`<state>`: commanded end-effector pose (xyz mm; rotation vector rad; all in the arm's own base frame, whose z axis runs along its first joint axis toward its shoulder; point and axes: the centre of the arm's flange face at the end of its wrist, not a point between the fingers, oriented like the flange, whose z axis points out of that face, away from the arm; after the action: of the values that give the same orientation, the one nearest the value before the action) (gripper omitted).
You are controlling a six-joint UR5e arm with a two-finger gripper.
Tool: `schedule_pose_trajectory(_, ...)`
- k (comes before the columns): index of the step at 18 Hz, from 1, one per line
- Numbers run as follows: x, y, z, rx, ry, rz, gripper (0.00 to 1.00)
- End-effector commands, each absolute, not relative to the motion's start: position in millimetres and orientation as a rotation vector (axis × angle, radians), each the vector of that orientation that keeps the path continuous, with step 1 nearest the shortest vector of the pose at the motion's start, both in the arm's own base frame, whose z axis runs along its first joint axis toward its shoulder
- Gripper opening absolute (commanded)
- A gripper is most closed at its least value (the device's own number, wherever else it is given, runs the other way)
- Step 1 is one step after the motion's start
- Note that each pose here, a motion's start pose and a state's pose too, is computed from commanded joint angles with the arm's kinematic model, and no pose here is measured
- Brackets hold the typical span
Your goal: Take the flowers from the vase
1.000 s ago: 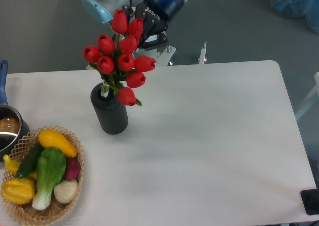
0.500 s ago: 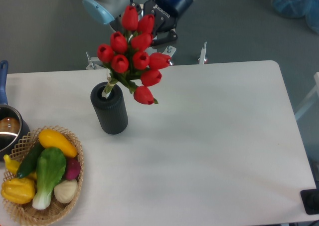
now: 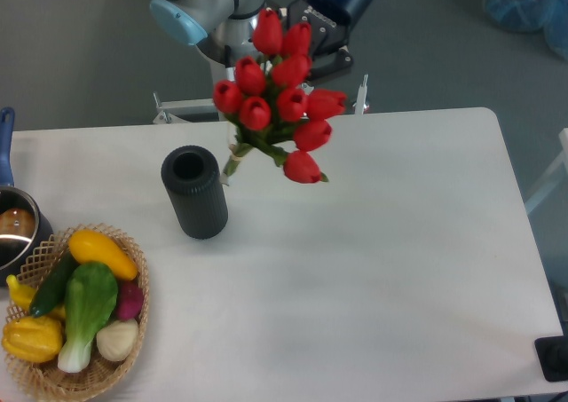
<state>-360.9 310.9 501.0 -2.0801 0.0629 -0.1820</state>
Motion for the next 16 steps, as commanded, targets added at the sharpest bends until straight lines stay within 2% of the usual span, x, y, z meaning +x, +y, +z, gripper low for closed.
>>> schedule_pose_trajectory(8, -408.3, 302.0, 490.3, -2.179, 0.033, -0.146, 0.21)
schedule_pose_trajectory(11, -423.3, 301.2, 478.4, -2.205, 0.094, -0.121, 0.26)
schedule_pose_trajectory(16, -450.0, 297.9, 463.6, -2.309, 0.146, -0.088, 0.22)
